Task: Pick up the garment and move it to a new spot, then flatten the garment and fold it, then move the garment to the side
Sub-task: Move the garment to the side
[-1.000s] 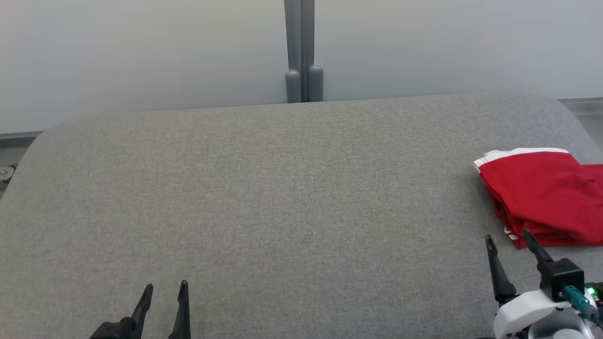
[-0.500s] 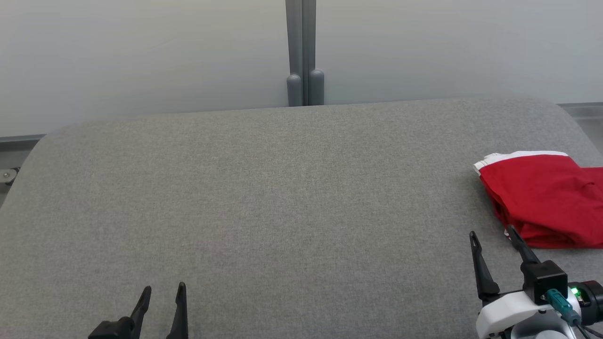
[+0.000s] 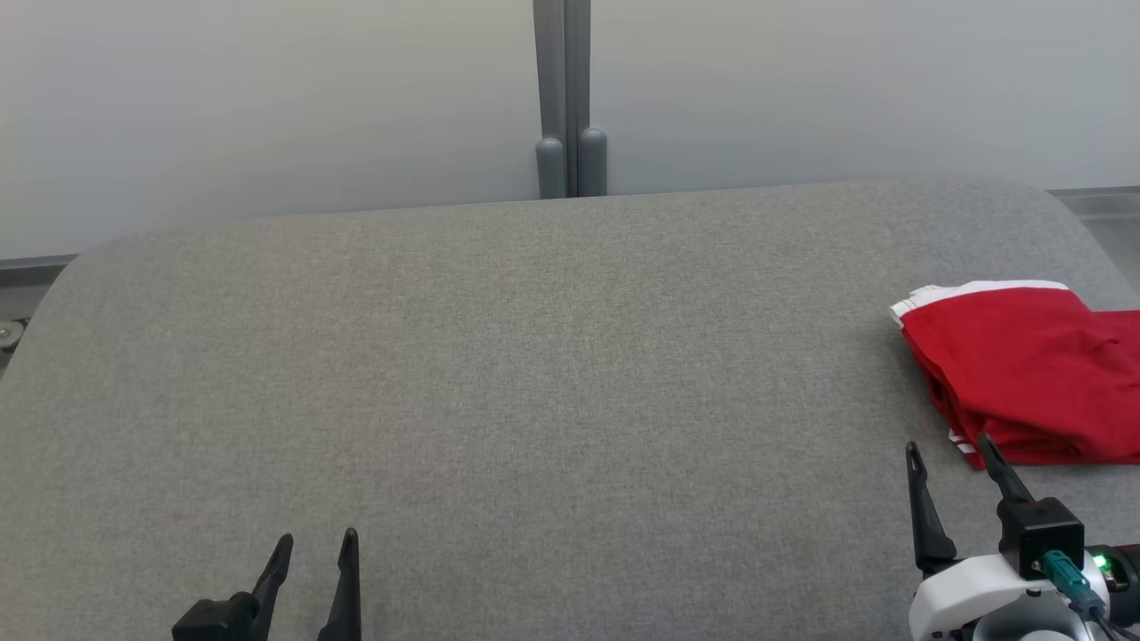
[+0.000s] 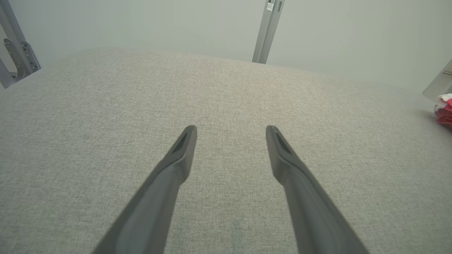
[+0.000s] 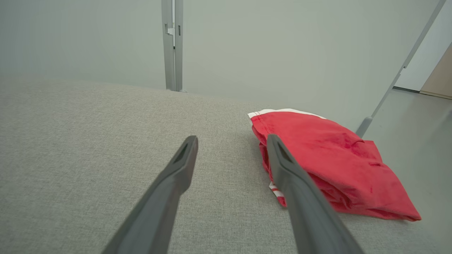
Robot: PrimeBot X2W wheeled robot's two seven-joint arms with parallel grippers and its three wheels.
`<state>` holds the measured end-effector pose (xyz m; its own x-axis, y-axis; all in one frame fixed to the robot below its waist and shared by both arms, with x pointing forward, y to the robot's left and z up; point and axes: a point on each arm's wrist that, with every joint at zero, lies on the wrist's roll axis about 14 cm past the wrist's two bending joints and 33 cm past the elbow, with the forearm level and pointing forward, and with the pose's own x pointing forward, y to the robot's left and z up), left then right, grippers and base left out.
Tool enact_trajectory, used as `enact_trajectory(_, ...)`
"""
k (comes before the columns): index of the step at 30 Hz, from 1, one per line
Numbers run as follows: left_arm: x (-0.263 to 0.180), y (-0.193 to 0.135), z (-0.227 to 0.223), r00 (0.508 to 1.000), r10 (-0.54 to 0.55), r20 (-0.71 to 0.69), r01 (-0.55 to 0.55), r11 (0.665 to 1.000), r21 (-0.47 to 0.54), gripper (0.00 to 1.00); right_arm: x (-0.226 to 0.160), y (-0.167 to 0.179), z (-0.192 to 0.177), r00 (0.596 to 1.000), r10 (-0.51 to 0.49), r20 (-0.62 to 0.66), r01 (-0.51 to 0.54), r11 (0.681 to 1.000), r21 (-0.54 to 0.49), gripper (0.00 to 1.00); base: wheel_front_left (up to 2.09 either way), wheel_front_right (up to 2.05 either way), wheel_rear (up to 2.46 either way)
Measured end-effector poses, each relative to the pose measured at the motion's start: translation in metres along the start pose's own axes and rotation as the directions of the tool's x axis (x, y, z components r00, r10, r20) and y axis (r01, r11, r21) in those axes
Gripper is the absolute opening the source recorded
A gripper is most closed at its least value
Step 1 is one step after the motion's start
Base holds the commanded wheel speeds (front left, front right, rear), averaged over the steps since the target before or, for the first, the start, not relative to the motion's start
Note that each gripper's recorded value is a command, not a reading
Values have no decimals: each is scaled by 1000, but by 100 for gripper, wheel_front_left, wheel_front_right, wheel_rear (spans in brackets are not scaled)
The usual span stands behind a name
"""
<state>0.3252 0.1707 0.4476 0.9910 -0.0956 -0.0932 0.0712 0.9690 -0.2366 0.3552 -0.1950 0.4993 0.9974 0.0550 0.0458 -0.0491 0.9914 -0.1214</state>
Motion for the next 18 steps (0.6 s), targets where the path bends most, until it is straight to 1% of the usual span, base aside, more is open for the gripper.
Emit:
enact_trajectory(14,2,-1,3,1000,-9,7,9,1000,7,100,-1,2,-2,1000,-5,-8,5,1000,9,100,0,0,0)
enact_trajectory(18,-2,-1,-7,1000,-3,-22,3,1000,1,100,-5,4,-10,999,-3,-33,3,1000,18,100,0,0,0)
